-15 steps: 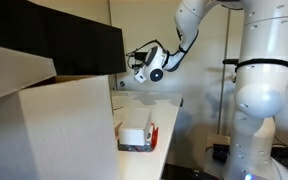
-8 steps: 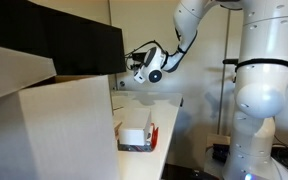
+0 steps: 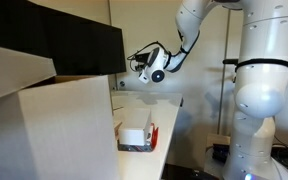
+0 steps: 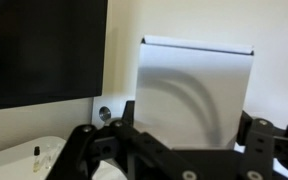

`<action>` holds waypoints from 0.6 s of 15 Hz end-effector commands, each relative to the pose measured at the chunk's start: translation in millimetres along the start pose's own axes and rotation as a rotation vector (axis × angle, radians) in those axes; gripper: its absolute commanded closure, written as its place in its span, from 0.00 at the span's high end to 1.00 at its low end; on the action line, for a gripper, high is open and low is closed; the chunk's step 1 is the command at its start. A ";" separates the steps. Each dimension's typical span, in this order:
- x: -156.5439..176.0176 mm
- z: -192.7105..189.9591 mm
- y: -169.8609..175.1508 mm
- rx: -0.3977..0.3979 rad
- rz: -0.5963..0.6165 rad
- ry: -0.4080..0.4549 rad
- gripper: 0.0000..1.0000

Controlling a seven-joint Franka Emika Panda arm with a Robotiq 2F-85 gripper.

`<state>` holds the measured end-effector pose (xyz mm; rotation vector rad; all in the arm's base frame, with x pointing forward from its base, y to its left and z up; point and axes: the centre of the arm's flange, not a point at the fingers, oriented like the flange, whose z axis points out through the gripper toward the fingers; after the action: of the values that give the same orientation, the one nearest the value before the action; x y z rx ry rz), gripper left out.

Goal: Remove the small box from the top of the stack at the front and place it on the right side of the counter.

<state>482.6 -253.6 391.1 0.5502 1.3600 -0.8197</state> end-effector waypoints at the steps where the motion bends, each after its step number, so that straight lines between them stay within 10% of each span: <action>1: 13.1 6.2 -50.5 0.006 -0.033 -0.010 0.60; 6: 16.5 6.3 -61.2 0.023 -0.037 0.002 0.60; 9: 17.1 6.8 -64.0 0.028 -0.042 0.005 0.84</action>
<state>468.9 -270.7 384.5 0.5768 1.3693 -0.8556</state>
